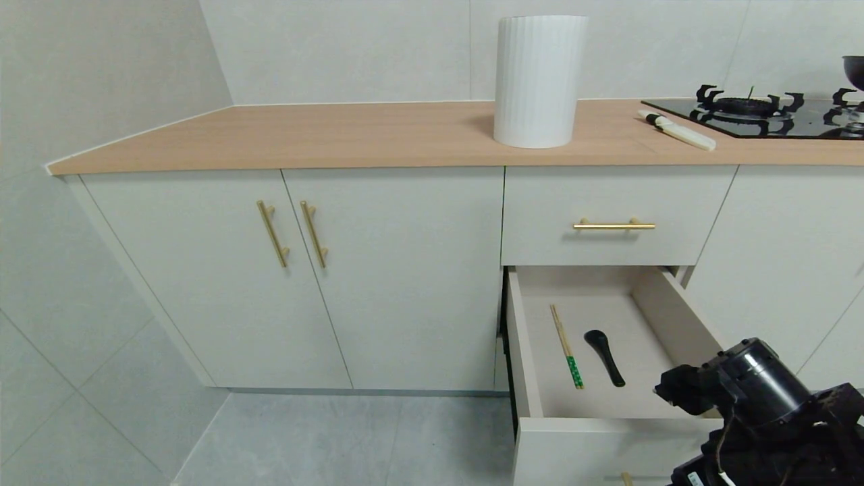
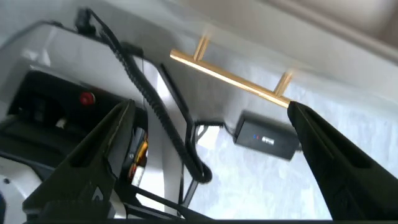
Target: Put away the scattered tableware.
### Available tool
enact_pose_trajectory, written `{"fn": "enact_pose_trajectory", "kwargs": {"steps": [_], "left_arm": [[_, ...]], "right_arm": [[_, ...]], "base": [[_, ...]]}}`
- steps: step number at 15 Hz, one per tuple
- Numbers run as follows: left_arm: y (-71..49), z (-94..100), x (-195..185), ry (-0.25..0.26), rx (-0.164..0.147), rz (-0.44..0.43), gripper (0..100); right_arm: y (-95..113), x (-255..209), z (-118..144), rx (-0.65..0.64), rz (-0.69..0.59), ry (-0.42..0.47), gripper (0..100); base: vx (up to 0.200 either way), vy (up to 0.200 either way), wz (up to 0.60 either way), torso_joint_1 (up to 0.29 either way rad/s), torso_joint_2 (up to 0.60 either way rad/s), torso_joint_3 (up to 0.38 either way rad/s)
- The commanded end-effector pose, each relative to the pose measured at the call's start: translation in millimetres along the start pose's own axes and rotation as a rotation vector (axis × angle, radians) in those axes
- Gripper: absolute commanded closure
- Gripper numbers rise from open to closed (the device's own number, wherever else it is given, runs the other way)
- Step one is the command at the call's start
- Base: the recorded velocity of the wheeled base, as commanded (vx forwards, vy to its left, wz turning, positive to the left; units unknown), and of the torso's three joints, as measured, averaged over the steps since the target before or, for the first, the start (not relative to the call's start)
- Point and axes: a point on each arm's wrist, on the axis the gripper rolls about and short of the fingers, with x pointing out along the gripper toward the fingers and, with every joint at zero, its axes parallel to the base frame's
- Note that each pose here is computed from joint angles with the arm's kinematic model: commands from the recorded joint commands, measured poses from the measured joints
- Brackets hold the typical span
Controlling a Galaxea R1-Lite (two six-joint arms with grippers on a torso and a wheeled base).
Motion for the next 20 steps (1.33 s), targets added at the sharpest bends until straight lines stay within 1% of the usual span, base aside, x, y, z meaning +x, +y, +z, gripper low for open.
{"fn": "enact_pose_trajectory", "kwargs": {"steps": [1,6,10,13,15,17,20], "left_arm": [[0.0,0.0,0,0.002,0.000,0.000,0],[0.0,0.1,0,0.001,0.000,0.000,0],[0.0,0.1,0,0.001,0.000,0.000,0],[0.0,0.0,0,0.002,0.000,0.000,0],[0.0,0.1,0,0.001,0.000,0.000,0],[0.0,0.0,0,0.002,0.000,0.000,0],[0.0,0.1,0,0.001,0.000,0.000,0]], "right_arm": [[1,13,1,0.009,-0.010,0.049,0],[-3,13,13,0.105,-0.022,0.013,0],[-5,18,20,0.164,-0.073,0.007,0],[-6,21,27,0.208,-0.100,-0.017,0],[-8,21,29,0.216,-0.106,-0.028,0],[-8,22,32,0.222,-0.112,-0.059,0],[-9,28,37,0.229,-0.158,-0.100,0]], "base": [[0.000,0.000,0.00,0.000,0.00,0.000],[0.000,0.000,0.00,0.000,0.00,0.000],[0.000,0.000,0.00,0.000,0.00,0.000],[0.000,0.000,0.00,0.000,0.00,0.000],[0.000,0.000,0.00,0.000,0.00,0.000],[0.000,0.000,0.00,0.000,0.00,0.000],[0.000,0.000,0.00,0.000,0.00,0.000]]}}
